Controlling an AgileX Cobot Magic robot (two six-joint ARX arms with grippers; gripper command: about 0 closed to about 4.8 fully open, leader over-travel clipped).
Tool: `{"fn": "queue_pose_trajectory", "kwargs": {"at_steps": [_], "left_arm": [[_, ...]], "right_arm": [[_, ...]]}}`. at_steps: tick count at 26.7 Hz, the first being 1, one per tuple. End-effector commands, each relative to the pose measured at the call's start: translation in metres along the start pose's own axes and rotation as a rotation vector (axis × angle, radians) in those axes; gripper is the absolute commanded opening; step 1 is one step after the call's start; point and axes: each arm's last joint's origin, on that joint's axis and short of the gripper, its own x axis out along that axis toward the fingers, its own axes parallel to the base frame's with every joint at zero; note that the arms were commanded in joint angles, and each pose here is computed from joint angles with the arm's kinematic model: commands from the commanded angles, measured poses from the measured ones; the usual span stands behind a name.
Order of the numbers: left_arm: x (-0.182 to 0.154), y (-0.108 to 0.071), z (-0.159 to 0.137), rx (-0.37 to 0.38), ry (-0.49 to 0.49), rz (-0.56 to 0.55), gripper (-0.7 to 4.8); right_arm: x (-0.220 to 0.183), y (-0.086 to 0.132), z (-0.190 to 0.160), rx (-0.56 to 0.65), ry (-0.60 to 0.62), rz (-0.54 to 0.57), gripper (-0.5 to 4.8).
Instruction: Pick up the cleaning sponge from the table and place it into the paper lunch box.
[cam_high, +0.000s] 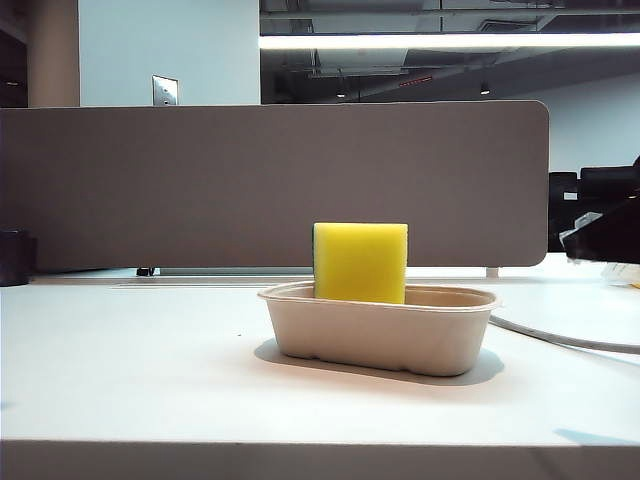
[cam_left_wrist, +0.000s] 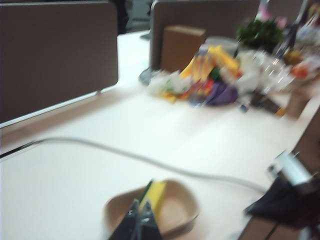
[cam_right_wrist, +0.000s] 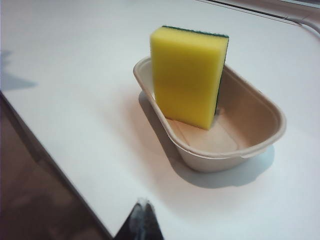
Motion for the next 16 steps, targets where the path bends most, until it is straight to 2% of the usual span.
{"fn": "queue_pose_trajectory", "kwargs": {"at_steps": [1, 5, 8, 10, 13, 16], "left_arm": [[0.002, 0.005, -0.013, 0.052, 0.104, 0.126, -0.04], [0.007, 0.013, -0.027, 0.041, 0.137, 0.23, -0.04], [0.002, 0.02, -0.039, -0.003, 0.111, 0.266, -0.04], [-0.005, 0.023, -0.05, -0.017, 0.041, 0.282, -0.04], [-0.014, 0.023, -0.07, 0.035, -0.08, 0.316, -0.04], [-0.023, 0.023, -0.093, 0.098, -0.188, 0.41, -0.04]], "right_arm": [[0.0, 0.0, 0.002, 0.0, -0.019, 0.001, -0.05], [0.0, 0.0, 0.002, 0.0, -0.019, 0.001, -0.05], [0.0, 0.0, 0.002, 0.0, -0.019, 0.001, -0.05], [0.0, 0.0, 0.002, 0.0, -0.019, 0.001, -0.05], [0.0, 0.0, 0.002, 0.0, -0.019, 0.004, -0.05], [0.0, 0.0, 0.002, 0.0, -0.02, 0.001, -0.05]]}}
